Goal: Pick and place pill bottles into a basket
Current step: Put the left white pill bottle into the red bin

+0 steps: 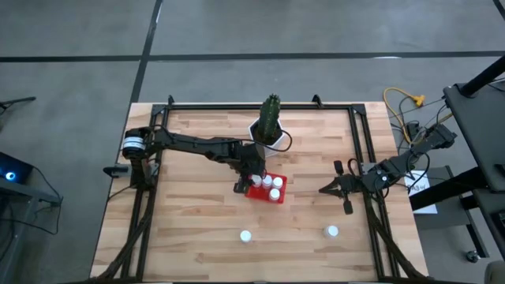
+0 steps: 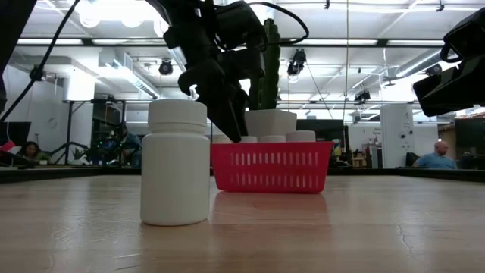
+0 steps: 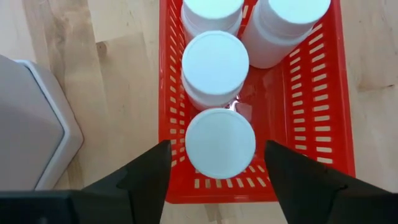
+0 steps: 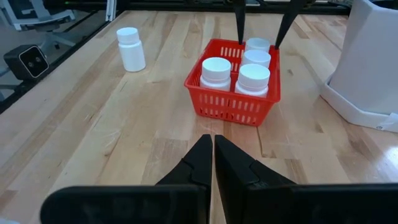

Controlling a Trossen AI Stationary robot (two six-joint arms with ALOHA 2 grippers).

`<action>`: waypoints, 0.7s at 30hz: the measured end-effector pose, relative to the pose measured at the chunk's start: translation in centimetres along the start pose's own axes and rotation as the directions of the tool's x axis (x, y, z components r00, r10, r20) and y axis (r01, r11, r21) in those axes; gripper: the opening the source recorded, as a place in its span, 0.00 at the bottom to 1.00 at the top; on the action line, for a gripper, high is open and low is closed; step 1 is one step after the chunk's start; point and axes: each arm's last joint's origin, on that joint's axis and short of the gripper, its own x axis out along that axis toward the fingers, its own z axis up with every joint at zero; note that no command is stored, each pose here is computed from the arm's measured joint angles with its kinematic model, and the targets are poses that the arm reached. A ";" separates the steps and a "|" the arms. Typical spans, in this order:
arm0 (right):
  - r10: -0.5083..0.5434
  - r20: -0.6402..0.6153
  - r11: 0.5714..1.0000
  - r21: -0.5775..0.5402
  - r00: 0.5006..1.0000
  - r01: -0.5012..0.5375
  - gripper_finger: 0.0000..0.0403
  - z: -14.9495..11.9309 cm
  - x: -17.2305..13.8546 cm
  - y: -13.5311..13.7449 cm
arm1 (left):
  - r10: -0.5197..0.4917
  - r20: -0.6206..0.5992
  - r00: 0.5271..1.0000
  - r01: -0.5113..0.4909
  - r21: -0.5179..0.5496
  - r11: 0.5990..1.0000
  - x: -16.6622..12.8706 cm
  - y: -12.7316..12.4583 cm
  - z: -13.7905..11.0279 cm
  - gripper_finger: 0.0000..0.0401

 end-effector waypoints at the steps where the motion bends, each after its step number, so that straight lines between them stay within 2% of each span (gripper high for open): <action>1: 0.000 0.000 1.000 0.000 1.000 0.000 0.02 0.0 0.0 0.0 | 0.000 0.000 1.000 0.000 0.000 1.000 0.0 0.0 0.0 0.60; 10: 0.000 0.000 1.000 0.002 1.000 0.000 0.02 0.0 0.0 0.0 | 0.003 -0.013 1.000 -0.003 0.002 1.000 -0.4 0.0 0.2 0.61; 17: 0.000 0.000 1.000 0.001 1.000 0.000 0.02 0.0 0.0 0.0 | 0.002 -0.055 0.998 -0.002 -0.001 1.000 -2.5 -0.2 0.4 0.61; 21: 0.000 -0.003 1.000 0.000 1.000 0.000 0.02 0.0 0.0 0.0 | 0.007 -0.036 0.999 -0.007 0.008 1.000 -3.8 -0.7 0.7 0.61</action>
